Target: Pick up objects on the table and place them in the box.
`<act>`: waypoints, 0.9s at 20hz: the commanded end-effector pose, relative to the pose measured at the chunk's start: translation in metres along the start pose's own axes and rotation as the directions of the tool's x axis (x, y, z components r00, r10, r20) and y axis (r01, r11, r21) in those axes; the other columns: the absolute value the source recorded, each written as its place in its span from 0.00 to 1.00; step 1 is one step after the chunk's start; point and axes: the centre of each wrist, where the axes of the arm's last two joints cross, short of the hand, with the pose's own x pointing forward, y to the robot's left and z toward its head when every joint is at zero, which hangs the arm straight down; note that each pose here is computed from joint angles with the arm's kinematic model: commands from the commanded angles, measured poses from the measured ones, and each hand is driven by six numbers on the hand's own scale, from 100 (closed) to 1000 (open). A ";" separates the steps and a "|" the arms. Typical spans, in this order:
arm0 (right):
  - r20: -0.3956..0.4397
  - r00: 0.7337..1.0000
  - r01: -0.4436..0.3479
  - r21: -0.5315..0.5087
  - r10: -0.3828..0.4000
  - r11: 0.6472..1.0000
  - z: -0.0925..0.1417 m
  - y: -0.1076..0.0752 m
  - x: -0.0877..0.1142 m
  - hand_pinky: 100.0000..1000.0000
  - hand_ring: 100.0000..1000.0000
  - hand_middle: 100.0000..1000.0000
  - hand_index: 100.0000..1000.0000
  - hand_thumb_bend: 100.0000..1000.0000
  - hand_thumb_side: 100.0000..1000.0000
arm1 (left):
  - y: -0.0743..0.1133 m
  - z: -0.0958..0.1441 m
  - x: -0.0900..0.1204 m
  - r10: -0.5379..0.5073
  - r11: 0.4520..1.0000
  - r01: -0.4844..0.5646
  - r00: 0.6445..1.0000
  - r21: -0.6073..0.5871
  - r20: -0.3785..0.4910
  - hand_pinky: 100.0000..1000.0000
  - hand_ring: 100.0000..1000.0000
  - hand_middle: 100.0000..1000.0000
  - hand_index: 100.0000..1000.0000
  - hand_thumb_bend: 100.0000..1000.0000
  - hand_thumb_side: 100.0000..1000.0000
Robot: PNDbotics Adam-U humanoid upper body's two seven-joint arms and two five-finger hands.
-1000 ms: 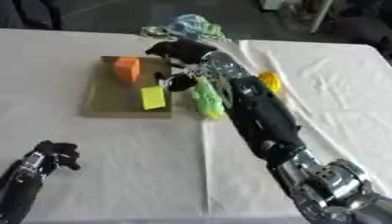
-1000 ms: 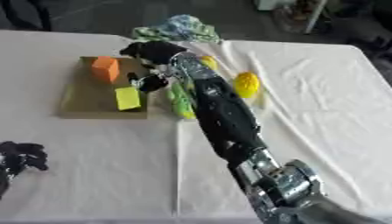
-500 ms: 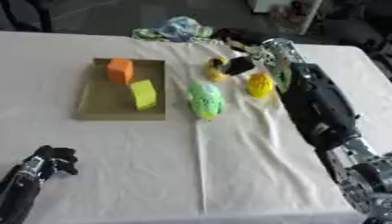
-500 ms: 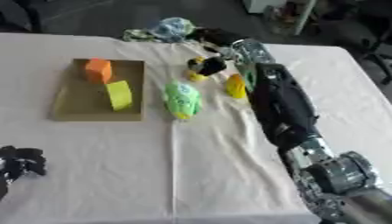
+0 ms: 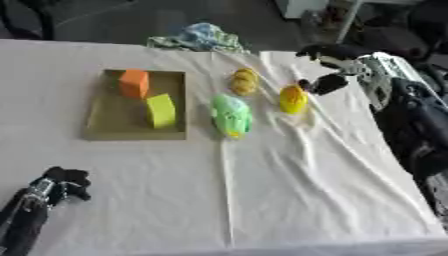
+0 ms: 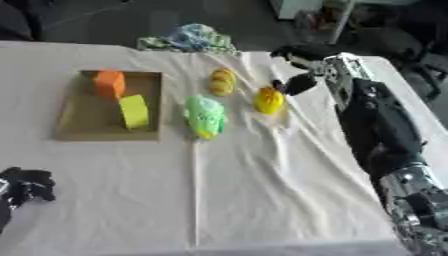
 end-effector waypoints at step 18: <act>-0.032 0.998 0.058 0.043 -0.057 0.997 -0.021 0.020 0.017 0.83 0.88 0.93 1.00 0.00 0.44 | 0.007 0.000 0.006 -0.024 1.000 0.024 1.000 0.012 0.015 0.77 0.49 0.54 0.69 0.00 1.00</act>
